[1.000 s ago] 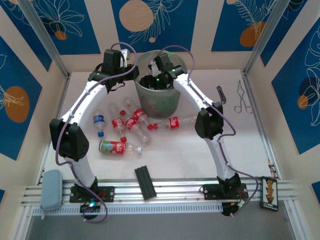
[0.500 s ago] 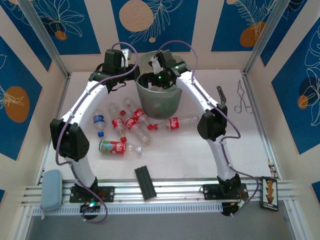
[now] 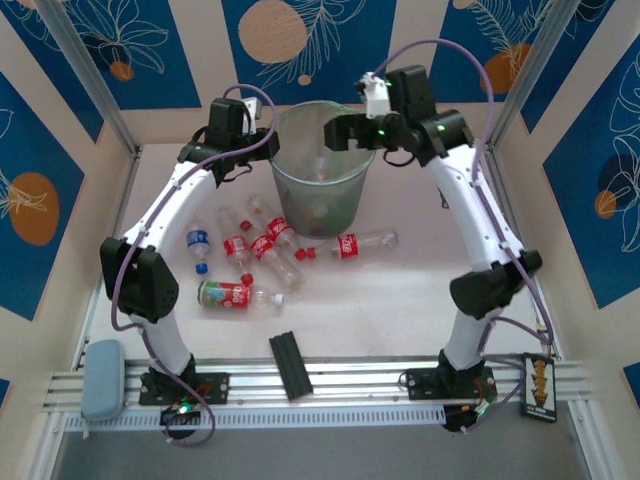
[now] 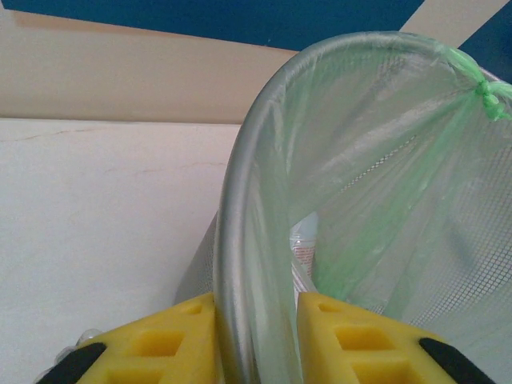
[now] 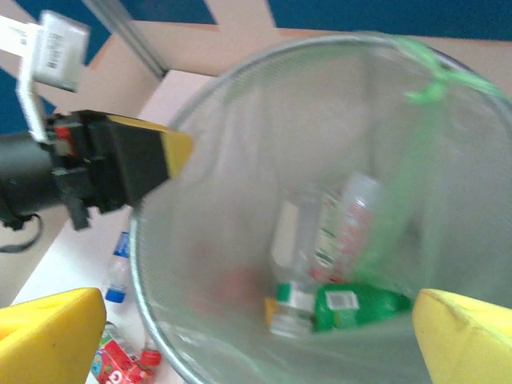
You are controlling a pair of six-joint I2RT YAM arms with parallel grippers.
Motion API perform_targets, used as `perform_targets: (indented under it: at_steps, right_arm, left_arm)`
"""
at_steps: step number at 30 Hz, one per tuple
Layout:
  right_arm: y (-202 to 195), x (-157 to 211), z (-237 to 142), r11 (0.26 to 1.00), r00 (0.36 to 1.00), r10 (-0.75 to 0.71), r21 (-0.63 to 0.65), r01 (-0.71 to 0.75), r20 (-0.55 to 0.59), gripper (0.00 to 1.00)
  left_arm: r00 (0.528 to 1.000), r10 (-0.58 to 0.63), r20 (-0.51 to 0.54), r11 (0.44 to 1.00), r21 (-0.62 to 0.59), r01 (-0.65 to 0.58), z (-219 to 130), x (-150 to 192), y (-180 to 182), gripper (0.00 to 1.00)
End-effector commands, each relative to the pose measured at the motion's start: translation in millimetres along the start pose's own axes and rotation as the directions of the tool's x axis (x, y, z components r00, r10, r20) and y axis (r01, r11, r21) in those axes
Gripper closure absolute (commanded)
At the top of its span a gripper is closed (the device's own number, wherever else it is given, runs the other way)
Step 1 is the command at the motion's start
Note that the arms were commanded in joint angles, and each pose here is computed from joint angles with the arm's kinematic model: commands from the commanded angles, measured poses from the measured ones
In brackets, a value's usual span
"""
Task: Put the plastic bottles in the bin
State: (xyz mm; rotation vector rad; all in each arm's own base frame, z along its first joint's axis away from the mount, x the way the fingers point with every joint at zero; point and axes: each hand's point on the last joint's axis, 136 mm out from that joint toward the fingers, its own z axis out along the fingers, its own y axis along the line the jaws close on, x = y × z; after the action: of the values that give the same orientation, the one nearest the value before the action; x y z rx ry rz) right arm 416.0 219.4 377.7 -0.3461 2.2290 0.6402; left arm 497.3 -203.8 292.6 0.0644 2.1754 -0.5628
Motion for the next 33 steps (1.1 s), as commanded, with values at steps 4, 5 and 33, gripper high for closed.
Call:
perform_targets:
  at_steps: [4,5,33]
  right_arm:
    - [-71.7,47.8,-31.1,0.971,0.984,0.178,0.168,-0.172,-0.020,0.03]
    - [-83.0,58.7,-34.8,0.959,0.976,0.218,0.191,-0.209,-0.023,0.03]
    - [-152.0,254.0,97.8,0.634,0.667,0.742,0.393,-0.667,-0.065,0.11]
  left_arm:
    - [0.999,0.022,-0.027,1.000,0.023,-0.021,7.8,6.7,-8.0,0.70]
    - [0.999,0.021,-0.027,0.999,0.024,-0.021,8.0,6.9,-8.3,0.70]
    - [0.998,0.053,-0.019,0.998,0.029,-0.052,4.5,2.0,-10.8,0.70]
